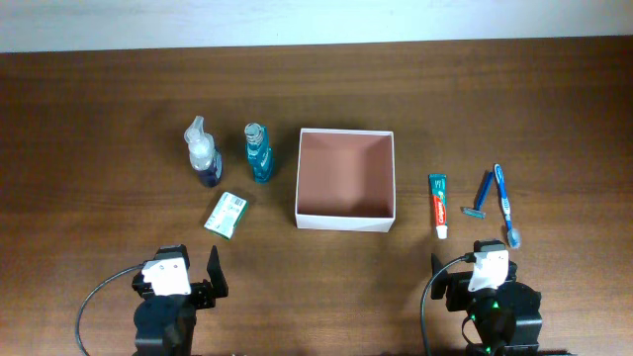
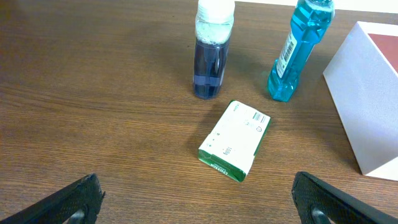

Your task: Pack container

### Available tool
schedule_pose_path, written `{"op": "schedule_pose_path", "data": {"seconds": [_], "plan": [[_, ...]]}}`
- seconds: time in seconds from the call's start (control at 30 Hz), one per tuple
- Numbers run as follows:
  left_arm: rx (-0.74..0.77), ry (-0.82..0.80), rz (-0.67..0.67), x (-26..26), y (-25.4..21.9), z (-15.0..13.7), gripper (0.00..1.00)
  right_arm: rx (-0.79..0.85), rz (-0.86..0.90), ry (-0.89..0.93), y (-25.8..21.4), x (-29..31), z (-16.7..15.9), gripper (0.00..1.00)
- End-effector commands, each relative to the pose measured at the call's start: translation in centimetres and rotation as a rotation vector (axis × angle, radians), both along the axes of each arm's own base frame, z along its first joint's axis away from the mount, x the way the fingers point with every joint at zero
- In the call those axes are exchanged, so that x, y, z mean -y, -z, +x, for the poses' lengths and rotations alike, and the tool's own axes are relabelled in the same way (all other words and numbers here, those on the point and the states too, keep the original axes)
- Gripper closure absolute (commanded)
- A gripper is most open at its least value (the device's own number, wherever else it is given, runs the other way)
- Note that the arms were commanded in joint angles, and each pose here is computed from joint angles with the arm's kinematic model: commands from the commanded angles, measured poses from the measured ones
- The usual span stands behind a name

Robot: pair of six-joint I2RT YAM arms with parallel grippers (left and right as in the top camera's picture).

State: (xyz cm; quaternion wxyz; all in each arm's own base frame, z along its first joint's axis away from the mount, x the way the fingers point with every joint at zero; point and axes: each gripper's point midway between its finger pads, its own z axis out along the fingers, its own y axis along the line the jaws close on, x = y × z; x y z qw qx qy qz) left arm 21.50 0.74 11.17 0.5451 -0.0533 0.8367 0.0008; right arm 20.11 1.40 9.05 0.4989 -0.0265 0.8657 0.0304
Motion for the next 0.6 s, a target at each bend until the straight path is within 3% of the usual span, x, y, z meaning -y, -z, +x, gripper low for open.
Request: {"op": "schedule_pose_path", "data": {"seconds": [0.0,0.37,0.47,0.57], "plan": [[0.008,0.007,0.003,0.0,0.0,0.1,0.01,0.003,0.007,-0.002,0.1,0.0,0.0,0.01],[0.030,0.032,-0.009,0.5,-0.5,0.3,0.01,0.003,0.007,-0.002,0.1,0.0,0.0,0.01],[0.108,0.156,-0.060,2.8,-3.1,0.6,0.01,0.004,0.007,-0.002,0.1,0.0,0.0,0.01],[0.145,0.124,-0.057,2.3,-6.7,0.6,0.01,0.003,0.007,-0.002,0.1,0.0,0.0,0.01]]}}
